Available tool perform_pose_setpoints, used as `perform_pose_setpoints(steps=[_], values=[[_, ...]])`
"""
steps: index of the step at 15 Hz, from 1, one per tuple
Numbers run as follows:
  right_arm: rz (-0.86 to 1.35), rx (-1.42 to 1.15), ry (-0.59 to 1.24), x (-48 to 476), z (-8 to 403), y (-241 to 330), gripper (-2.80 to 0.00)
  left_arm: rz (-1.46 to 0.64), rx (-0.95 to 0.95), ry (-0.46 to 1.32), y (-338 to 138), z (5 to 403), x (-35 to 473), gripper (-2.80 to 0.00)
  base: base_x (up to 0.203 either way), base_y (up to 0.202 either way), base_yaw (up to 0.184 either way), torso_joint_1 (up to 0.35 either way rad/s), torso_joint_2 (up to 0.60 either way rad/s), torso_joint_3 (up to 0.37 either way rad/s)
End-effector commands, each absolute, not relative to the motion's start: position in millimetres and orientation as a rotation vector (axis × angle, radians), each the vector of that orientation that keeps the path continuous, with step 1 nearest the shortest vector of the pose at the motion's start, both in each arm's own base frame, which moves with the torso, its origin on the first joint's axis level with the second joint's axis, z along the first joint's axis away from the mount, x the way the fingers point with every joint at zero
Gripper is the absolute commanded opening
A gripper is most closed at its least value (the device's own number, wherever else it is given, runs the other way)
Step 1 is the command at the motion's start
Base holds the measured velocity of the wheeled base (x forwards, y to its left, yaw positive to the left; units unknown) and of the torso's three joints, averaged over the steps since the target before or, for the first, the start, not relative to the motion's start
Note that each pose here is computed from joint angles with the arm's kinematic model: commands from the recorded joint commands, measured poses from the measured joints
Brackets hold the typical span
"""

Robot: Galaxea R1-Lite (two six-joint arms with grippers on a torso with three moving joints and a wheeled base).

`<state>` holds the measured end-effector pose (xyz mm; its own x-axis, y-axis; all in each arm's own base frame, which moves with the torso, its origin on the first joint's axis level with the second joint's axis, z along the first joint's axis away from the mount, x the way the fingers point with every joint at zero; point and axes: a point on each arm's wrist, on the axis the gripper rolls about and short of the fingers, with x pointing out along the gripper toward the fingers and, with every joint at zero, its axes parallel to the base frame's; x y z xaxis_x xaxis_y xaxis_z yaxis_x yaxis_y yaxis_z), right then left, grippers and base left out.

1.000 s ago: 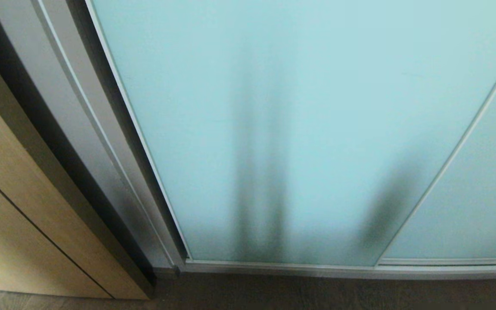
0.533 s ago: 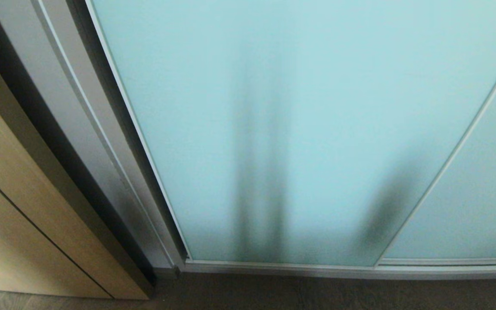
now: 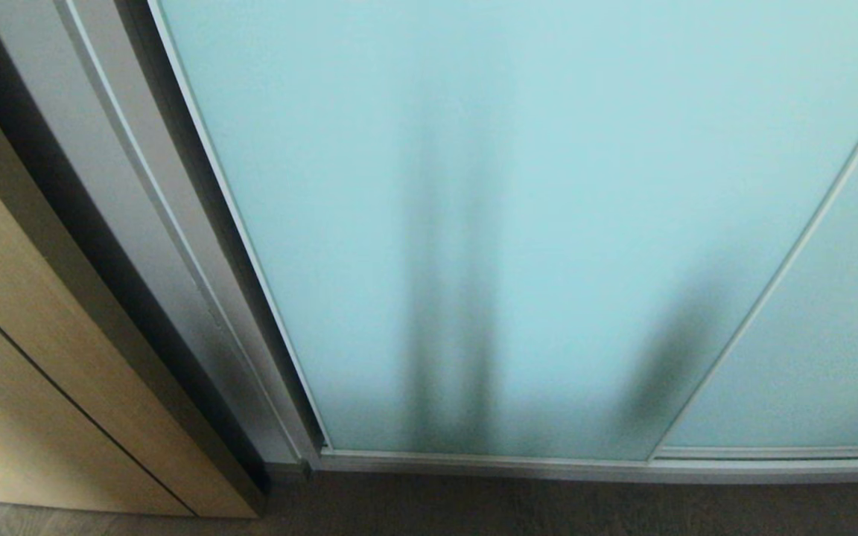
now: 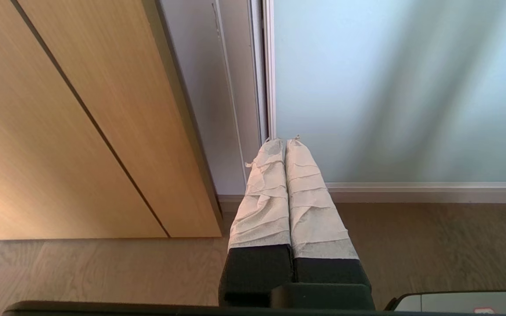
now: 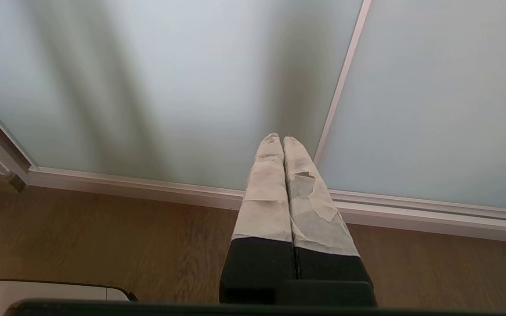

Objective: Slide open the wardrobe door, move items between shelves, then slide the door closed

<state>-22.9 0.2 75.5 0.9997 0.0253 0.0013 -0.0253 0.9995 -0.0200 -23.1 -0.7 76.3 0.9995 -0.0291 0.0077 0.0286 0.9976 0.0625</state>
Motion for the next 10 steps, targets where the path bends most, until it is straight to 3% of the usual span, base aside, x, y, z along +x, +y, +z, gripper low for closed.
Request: perform_pose_setpoints(steps=[1,10], values=[[0.028,-0.020,-0.005,-23.0,75.6,0.2,-2.80,-0.029,0.063,-0.006,-0.7,76.4,-22.8,-2.80,0.000,0.000,0.000,0.000,0.00,0.000],[0.025,-0.012,-0.006,-23.0,75.7,0.1,-2.80,-0.029,0.063,-0.006,-0.7,76.4,-22.8,-2.80,0.000,0.000,0.000,0.000,0.00,0.000]])
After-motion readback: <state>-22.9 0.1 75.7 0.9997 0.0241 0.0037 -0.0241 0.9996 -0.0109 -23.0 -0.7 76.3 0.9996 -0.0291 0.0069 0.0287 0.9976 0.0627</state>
